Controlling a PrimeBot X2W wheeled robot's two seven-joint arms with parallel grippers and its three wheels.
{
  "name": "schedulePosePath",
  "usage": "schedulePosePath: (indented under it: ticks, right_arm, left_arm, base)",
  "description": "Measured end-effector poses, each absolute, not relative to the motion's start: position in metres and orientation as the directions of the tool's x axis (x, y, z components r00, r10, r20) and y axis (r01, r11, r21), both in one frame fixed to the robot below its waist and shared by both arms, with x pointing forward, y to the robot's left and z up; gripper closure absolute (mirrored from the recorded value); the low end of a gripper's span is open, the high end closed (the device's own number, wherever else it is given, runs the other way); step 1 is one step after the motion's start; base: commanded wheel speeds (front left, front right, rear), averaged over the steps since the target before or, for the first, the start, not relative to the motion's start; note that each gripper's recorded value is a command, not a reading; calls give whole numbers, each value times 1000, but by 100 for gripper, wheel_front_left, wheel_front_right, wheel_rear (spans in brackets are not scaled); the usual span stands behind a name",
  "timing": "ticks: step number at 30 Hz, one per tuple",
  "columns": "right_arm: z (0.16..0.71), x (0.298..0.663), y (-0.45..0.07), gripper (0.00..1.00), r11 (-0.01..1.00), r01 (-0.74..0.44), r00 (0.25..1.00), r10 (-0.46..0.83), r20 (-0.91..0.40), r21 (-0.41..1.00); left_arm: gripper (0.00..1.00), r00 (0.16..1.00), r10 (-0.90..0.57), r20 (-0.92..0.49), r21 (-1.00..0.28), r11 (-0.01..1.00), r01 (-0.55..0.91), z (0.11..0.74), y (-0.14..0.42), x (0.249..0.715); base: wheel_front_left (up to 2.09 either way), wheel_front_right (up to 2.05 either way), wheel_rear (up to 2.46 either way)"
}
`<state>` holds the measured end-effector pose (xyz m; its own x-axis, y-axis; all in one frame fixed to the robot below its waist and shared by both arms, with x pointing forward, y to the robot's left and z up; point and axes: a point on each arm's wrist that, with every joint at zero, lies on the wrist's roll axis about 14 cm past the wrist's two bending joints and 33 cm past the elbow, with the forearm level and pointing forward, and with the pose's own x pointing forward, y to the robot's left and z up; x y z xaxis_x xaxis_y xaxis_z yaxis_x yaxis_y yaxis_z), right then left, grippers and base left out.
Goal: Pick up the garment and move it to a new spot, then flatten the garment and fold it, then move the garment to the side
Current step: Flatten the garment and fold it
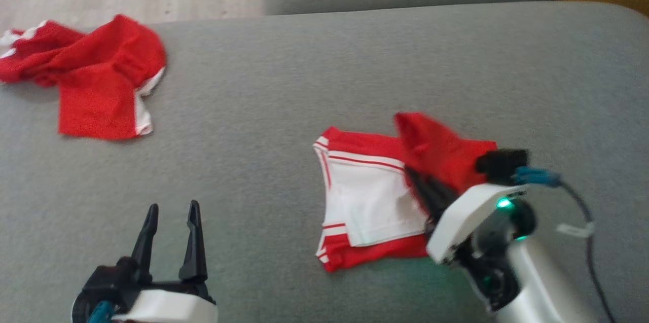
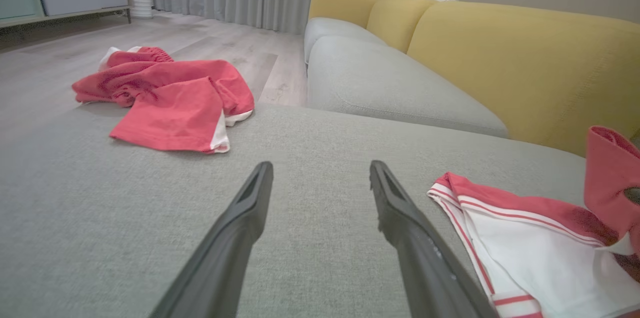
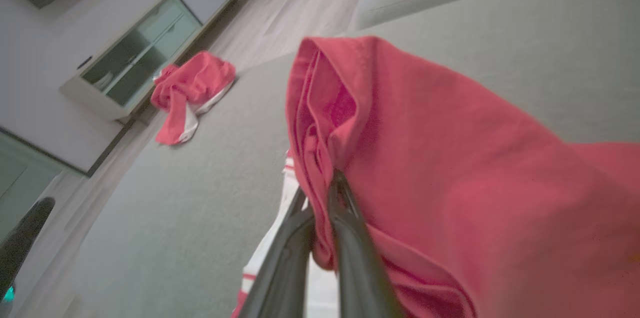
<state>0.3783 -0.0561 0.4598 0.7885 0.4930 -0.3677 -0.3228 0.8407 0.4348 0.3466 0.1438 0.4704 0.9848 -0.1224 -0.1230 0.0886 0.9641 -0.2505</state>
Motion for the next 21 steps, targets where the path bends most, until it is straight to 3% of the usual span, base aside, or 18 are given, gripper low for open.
schedulePosePath:
  ticks: [5,14,15,16,17,21]
  right_arm:
    - [446,368,-10,100,777,-410,697,605,-385,478]
    - [425,369,17,100,748,-436,630,651,-423,501]
    - [425,368,18,61,744,-433,631,653,-419,508]
    - [424,367,19,11,741,-433,626,656,-421,513]
    - [423,364,21,0,738,-435,622,661,-420,516]
    - [431,363,25,0,718,-434,641,670,-374,544]
  left_arm:
    - [0,989,-76,-123,-256,966,43,471,157,338]
    - [0,990,-19,-137,-251,968,-16,466,174,327]
    - [0,990,-18,-136,-251,968,-17,467,175,327]
    - [0,991,-18,-136,-251,968,-17,467,174,327]
    - [0,991,-19,-135,-252,968,-16,467,174,327]
    - [0,991,-32,-131,-254,967,-3,467,170,327]
  base:
    - [0,0,0]
    - [0,0,0]
    - [0,0,0]
    - [0,0,0]
    - [0,0,0]
    - [0,0,0]
